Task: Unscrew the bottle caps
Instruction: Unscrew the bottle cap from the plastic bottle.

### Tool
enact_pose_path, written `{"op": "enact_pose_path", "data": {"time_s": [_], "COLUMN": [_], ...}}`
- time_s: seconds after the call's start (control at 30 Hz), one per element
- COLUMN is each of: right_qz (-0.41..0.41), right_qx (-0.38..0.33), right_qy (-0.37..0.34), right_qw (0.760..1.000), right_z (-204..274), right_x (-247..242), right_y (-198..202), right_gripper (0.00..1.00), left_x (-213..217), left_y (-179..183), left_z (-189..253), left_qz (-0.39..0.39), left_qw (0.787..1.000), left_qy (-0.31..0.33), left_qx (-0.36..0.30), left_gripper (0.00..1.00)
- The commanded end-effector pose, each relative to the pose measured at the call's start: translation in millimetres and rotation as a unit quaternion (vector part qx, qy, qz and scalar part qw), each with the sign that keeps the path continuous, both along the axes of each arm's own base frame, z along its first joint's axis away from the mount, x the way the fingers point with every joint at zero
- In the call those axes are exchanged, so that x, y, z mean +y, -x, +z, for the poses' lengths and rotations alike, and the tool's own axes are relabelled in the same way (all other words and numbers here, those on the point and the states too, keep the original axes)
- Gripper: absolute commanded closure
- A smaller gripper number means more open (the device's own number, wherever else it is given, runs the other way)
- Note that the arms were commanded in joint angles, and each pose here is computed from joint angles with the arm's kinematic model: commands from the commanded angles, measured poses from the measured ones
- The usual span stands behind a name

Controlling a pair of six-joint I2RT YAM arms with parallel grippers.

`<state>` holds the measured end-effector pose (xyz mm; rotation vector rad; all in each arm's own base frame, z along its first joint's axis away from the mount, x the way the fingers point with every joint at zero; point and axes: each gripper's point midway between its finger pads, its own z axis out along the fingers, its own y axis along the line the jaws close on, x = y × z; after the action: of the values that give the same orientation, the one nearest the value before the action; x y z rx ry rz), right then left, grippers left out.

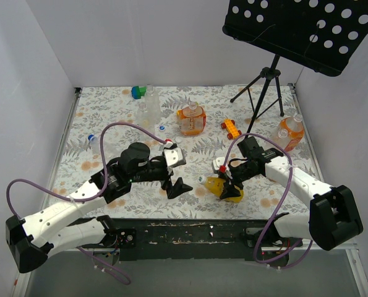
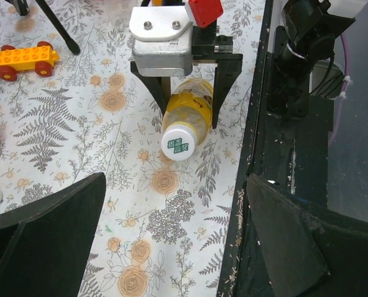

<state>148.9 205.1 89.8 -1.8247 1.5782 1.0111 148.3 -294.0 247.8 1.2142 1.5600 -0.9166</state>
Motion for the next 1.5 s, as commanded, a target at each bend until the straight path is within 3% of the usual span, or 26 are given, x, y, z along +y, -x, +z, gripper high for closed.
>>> {"op": "enact_pose_path", "data": {"time_s": [0.0,0.27,0.5,1.13,1.23,1.4,1.47], "right_qz": [0.005,0.006,0.006,0.007,0.007,0.007,0.007], "right_qx": [0.005,0.007,0.003,0.004,0.004,0.004,0.004], "right_qy": [0.025,0.026,0.025,0.025,0.025,0.027,0.027], "right_qw": [1.0,1.0,1.0,1.0,1.0,1.0,1.0], "right_z": [-10,-11,-10,-10,-10,-11,-11], "right_x": [-7,-7,-7,-7,-7,-7,-7], "right_y": [3,4,4,3,4,4,4], "right_gripper": [0.9,0.9,0.9,0.9,0.9,0.9,0.9], "left_x": [-5,-21,-39,-57,-58,-60,-60], "left_y": [4,-5,-15,-15,-12,-9,-10], "left_z": [-9,-16,-26,-39,-40,-31,-27], "left_qz": [-0.043,-0.079,-0.094,-0.113,-0.119,-0.108,-0.089], "left_qw": [0.999,0.994,0.993,0.993,0.992,0.993,0.994], "left_qy": [-0.009,-0.018,-0.032,-0.038,-0.037,-0.023,-0.017], "left_qx": [-0.024,-0.068,-0.058,0.0,0.009,0.035,0.059], "left_gripper": [0.02,0.02,0.03,0.44,0.58,0.96,1.0]}}
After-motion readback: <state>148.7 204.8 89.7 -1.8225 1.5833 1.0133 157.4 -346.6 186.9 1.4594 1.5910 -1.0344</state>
